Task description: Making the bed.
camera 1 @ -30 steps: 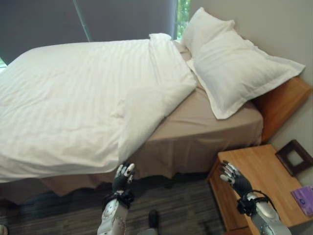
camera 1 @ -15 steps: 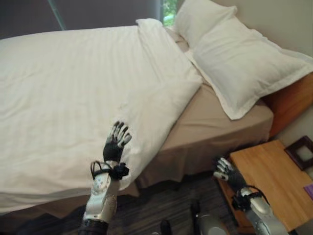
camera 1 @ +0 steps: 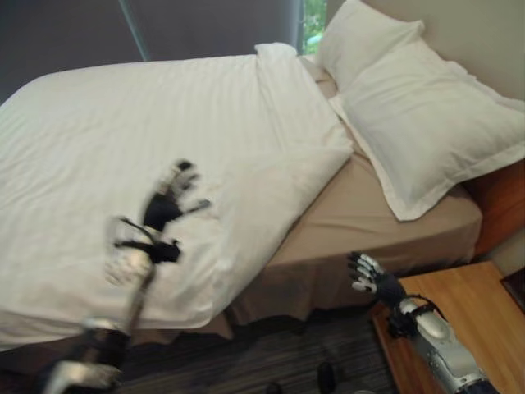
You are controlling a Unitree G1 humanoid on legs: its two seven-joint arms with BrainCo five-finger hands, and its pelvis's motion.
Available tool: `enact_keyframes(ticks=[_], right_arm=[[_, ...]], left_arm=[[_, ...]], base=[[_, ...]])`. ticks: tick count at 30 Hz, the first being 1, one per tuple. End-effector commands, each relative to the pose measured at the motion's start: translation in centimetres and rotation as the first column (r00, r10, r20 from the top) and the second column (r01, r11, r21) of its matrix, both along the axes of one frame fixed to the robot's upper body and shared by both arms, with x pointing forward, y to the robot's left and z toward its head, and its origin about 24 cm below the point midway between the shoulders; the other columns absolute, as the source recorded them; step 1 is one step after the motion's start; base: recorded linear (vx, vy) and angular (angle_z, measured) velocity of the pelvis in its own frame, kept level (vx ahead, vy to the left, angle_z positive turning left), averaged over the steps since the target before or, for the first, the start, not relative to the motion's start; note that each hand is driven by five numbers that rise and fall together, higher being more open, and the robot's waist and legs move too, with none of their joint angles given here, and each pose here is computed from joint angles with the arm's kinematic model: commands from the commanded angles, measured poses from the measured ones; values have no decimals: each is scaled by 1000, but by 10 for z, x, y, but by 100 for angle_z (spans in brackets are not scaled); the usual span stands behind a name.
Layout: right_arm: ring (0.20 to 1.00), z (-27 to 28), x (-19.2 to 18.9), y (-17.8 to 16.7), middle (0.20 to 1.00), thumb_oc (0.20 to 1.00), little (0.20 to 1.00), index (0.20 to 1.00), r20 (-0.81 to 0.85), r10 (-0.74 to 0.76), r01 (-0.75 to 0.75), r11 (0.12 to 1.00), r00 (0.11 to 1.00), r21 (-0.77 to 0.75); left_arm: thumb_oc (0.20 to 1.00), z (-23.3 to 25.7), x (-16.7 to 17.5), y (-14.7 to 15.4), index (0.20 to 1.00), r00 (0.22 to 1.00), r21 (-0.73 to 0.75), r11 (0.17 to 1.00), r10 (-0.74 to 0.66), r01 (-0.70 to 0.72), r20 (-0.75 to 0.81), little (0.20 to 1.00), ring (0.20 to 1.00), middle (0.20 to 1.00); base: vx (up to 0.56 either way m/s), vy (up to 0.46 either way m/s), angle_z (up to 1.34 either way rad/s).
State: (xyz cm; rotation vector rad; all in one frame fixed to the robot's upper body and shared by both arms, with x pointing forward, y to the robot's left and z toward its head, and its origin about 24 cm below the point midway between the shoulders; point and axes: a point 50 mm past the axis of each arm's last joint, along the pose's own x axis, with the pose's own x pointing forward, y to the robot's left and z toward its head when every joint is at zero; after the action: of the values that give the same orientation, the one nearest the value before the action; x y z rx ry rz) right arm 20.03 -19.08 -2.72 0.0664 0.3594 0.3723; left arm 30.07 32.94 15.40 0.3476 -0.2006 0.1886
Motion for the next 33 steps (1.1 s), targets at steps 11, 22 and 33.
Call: enact_keyframes(ticks=[11,22,33], right_arm=[[1000,1,-11,3,1000,1000,1000,1000,-10,54,-54,998,998,28],[1000,-2,-8,-3,1000,1000,1000,1000,-30,21,-21,999,999,33],[1000,1,2,-1,1000,1000,1000,1000,-5,-8,8,1000,1000,15]], left_arm=[[1000,35,34,53,1000,938,36,940,341,-339,-69,1000,1000,1000],[1000,89,30,77,1000,895,-175,884,445,-433,33,1000,1000,1000],[1000,68,40,68,1000,893,-311,845,449,-435,-28,1000,1000,1000]], base=[[19,-6,-16],[-46,-7,-19],[-9,-18,-9]])
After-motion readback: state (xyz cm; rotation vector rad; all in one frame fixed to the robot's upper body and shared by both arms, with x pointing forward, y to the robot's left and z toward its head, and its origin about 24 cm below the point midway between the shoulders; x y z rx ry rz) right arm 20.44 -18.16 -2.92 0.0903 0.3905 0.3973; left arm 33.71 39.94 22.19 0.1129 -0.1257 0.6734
